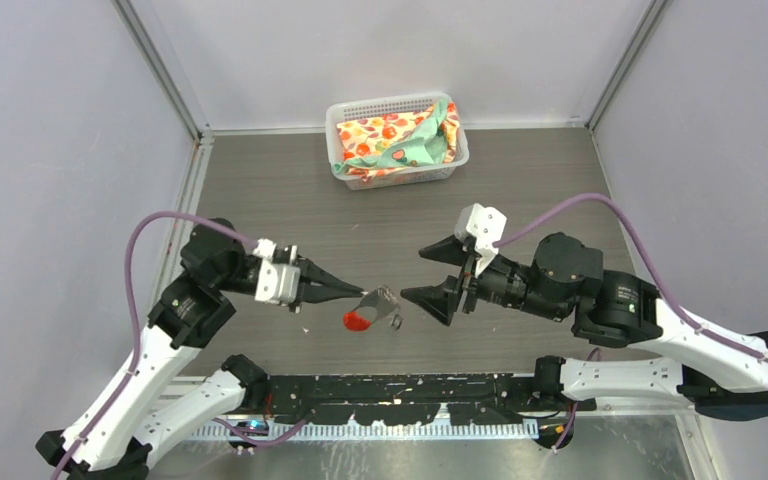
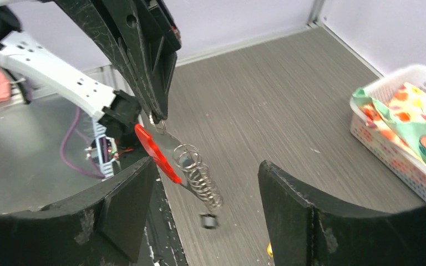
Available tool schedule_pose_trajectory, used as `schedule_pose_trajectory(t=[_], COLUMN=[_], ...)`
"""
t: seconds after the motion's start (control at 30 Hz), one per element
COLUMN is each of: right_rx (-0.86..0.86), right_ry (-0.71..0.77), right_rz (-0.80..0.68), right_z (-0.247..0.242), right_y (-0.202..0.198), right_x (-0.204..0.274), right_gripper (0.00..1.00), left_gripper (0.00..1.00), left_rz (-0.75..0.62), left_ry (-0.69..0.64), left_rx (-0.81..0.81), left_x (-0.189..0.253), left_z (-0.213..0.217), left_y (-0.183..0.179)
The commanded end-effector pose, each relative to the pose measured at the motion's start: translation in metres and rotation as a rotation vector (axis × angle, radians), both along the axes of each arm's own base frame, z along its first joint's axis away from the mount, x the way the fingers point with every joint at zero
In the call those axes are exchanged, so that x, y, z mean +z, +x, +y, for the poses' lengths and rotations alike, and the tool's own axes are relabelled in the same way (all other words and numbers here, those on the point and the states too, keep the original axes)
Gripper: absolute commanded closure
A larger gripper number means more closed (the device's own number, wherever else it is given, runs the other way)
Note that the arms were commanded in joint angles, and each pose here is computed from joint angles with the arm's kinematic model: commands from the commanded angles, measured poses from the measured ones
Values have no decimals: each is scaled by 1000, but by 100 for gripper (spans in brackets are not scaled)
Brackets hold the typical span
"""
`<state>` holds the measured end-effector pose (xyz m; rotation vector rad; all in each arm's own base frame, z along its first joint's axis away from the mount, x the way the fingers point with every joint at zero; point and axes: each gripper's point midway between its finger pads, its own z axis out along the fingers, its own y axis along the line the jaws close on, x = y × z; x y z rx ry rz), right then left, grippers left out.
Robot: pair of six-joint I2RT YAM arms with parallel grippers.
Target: Put the keys on the keyring
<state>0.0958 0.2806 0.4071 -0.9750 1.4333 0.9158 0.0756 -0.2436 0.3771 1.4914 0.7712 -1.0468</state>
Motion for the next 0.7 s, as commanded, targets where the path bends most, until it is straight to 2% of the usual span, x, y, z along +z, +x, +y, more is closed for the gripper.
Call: schedule_pose_trajectory(t=[0.0,0.07,0.23,0.43,0.57,0.67], right_rx=[-138,-121,50,144,117,9], right_ry=[8,8,-5,-91,-69,18], right_rz=[30,27,-13,4,85,201], right_z=[-3,0,17,34,35,28], right_y=[22,21,-1,-4,18,52], right_x=[-14,-23,-25,-31,-34,-33], right_gripper=[27,27,30,32,32,26], left_gripper=[100,100,100,100,100,100], left_rz=[227,287,364,446,533,582], left_ry=[13,32,91,78,101,133], left_rx=[182,215,205,184,218,283], left_x=[-10,-19,-38,-33,-31,-47], left_z=[0,1,2,-1,-2,-1], left_y=[21,24,19,15,18,28])
